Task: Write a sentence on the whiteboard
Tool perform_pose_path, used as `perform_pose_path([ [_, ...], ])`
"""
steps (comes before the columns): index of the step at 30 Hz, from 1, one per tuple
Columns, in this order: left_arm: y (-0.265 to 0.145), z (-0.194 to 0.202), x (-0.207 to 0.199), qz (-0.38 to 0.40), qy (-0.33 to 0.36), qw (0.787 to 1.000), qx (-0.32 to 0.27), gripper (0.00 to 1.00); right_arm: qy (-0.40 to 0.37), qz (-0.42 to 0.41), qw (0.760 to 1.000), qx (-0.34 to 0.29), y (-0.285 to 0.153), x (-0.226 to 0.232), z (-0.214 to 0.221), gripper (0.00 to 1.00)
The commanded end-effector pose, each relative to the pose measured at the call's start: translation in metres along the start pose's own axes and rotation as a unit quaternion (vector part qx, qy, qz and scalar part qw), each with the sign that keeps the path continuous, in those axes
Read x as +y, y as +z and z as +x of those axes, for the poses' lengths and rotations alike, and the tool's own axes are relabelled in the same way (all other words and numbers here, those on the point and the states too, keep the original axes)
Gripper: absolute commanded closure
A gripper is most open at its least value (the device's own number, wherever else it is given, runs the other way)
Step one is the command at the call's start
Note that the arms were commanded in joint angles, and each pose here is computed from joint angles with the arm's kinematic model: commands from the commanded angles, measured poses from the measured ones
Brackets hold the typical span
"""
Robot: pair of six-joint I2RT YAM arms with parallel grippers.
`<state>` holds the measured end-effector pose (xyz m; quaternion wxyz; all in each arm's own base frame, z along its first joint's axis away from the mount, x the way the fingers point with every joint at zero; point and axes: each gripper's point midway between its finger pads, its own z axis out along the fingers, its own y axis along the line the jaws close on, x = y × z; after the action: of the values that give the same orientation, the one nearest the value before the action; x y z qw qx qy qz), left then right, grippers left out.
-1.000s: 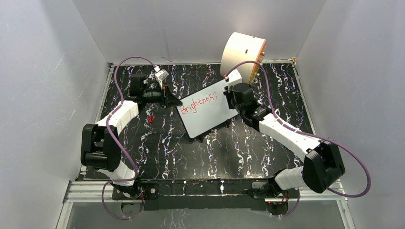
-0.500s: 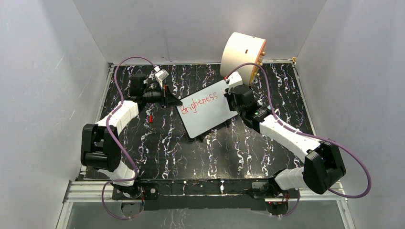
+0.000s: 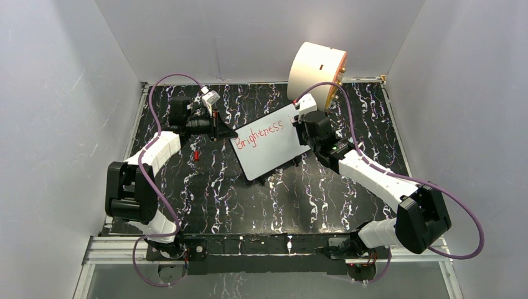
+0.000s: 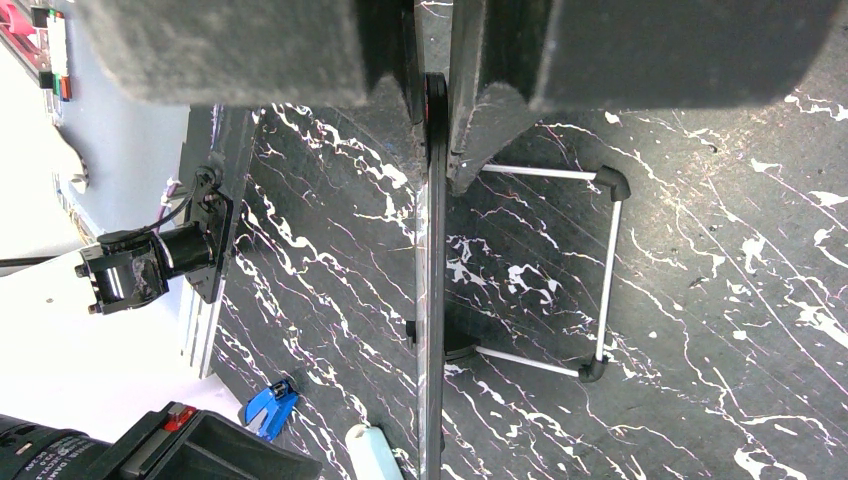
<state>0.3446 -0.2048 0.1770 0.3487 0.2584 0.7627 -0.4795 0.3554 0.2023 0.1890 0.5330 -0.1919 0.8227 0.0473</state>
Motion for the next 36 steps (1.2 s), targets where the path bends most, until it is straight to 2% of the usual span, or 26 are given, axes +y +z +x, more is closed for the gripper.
perform_pose_path([
  [1,0.008,0.029,0.005,-0.013,-0.029,0.999,0.04,1.0,0.014,-0.005,1.0,-0.008,-0.007,-0.001,-0.006,1.0],
  [15,0.007,0.028,0.004,-0.012,-0.027,0.999,0.039,1.0,0.018,0.004,0.998,-0.054,-0.001,-0.003,-0.037,1.0],
  [36,0.007,0.028,0.004,-0.01,-0.026,0.999,0.04,1.0,0.006,0.023,0.997,-0.07,0.005,-0.011,-0.051,1.0],
])
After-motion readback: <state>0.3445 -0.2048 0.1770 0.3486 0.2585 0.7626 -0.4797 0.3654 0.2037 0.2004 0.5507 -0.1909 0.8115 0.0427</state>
